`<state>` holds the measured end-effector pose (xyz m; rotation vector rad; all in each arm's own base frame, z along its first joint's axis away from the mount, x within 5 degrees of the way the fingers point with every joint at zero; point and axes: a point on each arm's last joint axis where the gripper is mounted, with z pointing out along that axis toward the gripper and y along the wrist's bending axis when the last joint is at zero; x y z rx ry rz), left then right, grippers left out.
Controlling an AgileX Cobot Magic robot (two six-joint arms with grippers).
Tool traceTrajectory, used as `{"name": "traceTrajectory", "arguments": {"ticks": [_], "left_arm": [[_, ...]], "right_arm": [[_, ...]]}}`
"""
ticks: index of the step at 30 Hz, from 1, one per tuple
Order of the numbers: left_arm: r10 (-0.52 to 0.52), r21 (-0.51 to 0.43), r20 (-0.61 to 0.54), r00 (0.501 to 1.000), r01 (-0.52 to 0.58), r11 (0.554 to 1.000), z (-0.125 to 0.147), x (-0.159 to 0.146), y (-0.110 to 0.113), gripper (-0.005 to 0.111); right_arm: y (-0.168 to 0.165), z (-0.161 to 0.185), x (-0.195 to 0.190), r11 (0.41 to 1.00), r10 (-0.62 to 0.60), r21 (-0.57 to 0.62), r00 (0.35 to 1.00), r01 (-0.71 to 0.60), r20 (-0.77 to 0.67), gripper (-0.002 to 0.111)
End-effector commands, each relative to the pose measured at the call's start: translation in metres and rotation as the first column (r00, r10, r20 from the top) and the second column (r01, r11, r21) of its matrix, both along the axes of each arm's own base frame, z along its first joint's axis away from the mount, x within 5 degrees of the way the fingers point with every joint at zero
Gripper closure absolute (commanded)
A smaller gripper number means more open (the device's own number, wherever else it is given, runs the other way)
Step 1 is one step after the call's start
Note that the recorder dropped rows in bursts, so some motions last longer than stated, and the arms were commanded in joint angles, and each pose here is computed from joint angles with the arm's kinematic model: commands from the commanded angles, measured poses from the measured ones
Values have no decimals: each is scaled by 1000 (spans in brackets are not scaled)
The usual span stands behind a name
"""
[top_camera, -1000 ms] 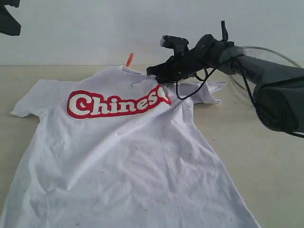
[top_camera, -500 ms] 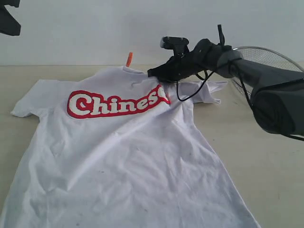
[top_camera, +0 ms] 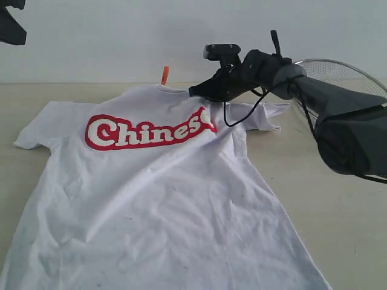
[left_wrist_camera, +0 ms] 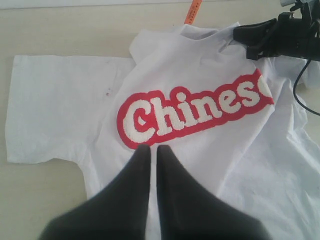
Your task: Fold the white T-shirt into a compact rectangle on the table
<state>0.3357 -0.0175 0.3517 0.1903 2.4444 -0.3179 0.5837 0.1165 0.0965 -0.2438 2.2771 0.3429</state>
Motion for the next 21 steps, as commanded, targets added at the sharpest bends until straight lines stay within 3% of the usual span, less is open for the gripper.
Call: {"name": "traceTrajectory", "arguments": {"ticks": [1, 13, 21], "left_arm": [[-2, -6, 12, 1000, 2, 1000, 2, -2, -1, 102], [-3, -6, 10, 1000, 3, 1000, 2, -2, -1, 102], [4, -5, 26, 1000, -4, 1000, 3, -1, -1, 102]], "right_arm": [[-9, 5, 4, 999, -30, -32, 999, 31, 31, 108], [-8, 43, 11, 998, -63, 22, 989, 61, 134, 108], [-4, 75, -2, 1000, 16, 0, 1000, -16, 8, 108]]}}
